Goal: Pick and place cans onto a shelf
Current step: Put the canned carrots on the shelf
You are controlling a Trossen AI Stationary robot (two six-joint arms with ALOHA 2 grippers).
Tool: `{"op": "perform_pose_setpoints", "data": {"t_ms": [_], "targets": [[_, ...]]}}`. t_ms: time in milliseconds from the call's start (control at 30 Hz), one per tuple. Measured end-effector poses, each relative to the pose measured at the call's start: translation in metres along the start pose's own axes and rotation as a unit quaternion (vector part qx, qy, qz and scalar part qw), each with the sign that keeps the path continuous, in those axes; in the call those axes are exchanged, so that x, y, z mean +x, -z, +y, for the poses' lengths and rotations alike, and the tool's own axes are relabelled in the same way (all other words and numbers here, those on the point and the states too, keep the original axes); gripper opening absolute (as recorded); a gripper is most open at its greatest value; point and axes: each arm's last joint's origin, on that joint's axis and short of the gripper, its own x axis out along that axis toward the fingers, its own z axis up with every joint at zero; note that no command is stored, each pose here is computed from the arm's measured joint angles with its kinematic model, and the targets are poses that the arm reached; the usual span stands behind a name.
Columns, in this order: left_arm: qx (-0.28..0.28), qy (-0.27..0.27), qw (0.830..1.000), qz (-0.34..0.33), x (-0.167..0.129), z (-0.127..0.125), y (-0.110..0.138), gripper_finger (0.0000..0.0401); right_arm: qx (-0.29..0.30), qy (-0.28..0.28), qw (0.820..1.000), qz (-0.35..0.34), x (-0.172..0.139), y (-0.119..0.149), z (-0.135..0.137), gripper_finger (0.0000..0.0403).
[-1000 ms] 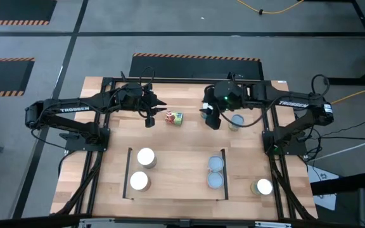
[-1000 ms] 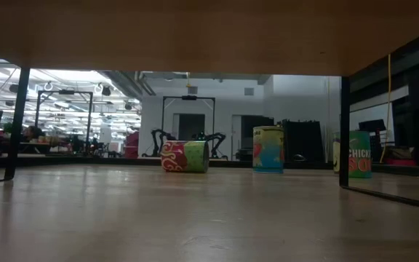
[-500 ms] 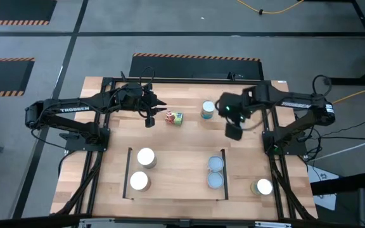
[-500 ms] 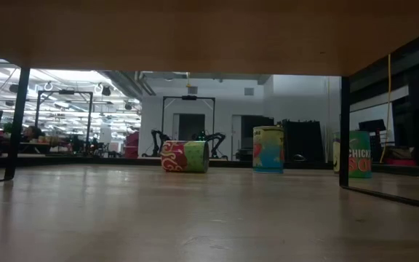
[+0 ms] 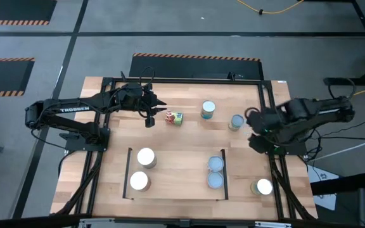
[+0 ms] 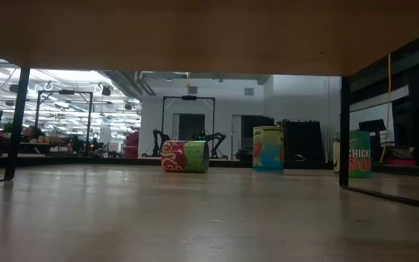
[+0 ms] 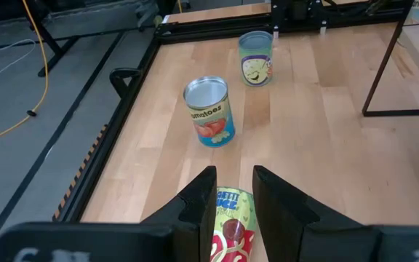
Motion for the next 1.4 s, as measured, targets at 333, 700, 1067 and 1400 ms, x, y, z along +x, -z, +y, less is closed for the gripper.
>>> {"op": "perform_pose_setpoints", "data": {"t_ms": [333, 700, 1067, 1400], "targets": [[0.0, -0.001, 1.0, -0.007, 0.0, 0.0, -0.001, 0.0083, 0.027, -0.139, 0.985, 0.097, 0.045, 0.036, 0.017, 0.0267], [-0.002, -0.068, 0.998, -0.016, 0.005, 0.005, -0.004, 0.0083, -0.001, -0.141, 0.974, 0.178, 0.069, 0.068, 0.041, 0.0267], [-0.005, -0.089, 0.996, 0.019, 0.042, 0.01, 0.009, 0.0083, -0.017, -0.107, 0.975, 0.196, 0.081, 0.085, 0.064, 0.0267], [-0.003, -0.08, 0.995, 0.055, 0.064, 0.008, 0.022, 0.0083, -0.048, -0.058, 0.969, 0.234, 0.102, 0.098, 0.081, 0.0267]]}}
